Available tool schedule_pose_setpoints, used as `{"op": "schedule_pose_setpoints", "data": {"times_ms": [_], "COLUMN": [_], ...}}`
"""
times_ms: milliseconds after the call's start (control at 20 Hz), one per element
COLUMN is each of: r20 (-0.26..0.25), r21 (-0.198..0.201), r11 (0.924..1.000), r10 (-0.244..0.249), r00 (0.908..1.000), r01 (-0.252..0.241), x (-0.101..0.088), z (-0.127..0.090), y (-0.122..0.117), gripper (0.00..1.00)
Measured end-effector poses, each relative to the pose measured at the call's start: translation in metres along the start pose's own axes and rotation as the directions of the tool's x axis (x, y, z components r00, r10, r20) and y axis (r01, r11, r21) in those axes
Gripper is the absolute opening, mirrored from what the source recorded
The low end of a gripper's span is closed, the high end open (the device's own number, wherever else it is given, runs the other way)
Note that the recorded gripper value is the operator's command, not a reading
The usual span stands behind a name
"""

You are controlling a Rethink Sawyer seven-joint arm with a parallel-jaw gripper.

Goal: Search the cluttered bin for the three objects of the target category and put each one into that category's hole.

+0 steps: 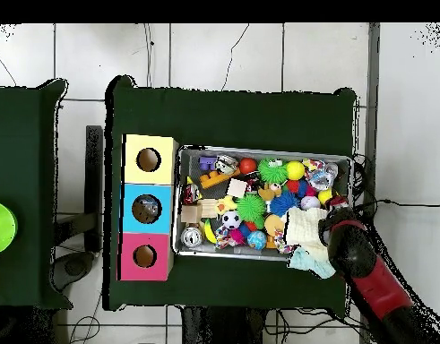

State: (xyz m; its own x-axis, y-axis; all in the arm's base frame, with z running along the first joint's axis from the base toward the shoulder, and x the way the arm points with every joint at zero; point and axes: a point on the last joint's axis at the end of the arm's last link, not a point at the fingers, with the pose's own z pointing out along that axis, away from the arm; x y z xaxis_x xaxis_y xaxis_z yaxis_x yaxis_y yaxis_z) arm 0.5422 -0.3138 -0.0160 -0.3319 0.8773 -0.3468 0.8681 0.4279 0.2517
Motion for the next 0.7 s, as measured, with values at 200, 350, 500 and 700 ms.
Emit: {"op": "schedule_pose_setpoints", "data": {"times_ms": [200, 350, 500, 700], "r20": [0.004, 0.008, 0.008, 0.007], "r21": [0.003, 0.004, 0.003, 0.003], "r11": [0.9999, 0.9999, 0.9998, 0.9998], "r10": [0.011, 0.017, 0.018, 0.018], "r00": [0.9999, 0.9998, 0.9998, 0.9998], "r01": [-0.011, -0.017, -0.018, -0.018], "x": [-0.0046, -0.0086, -0.0085, -0.0084], "z": [0.0054, 0.0063, 0.0068, 0.0068], "y": [-0.0054, -0.0075, -0.008, -0.0081], "gripper": [1.0, 1.0, 1.0, 1.0]}}
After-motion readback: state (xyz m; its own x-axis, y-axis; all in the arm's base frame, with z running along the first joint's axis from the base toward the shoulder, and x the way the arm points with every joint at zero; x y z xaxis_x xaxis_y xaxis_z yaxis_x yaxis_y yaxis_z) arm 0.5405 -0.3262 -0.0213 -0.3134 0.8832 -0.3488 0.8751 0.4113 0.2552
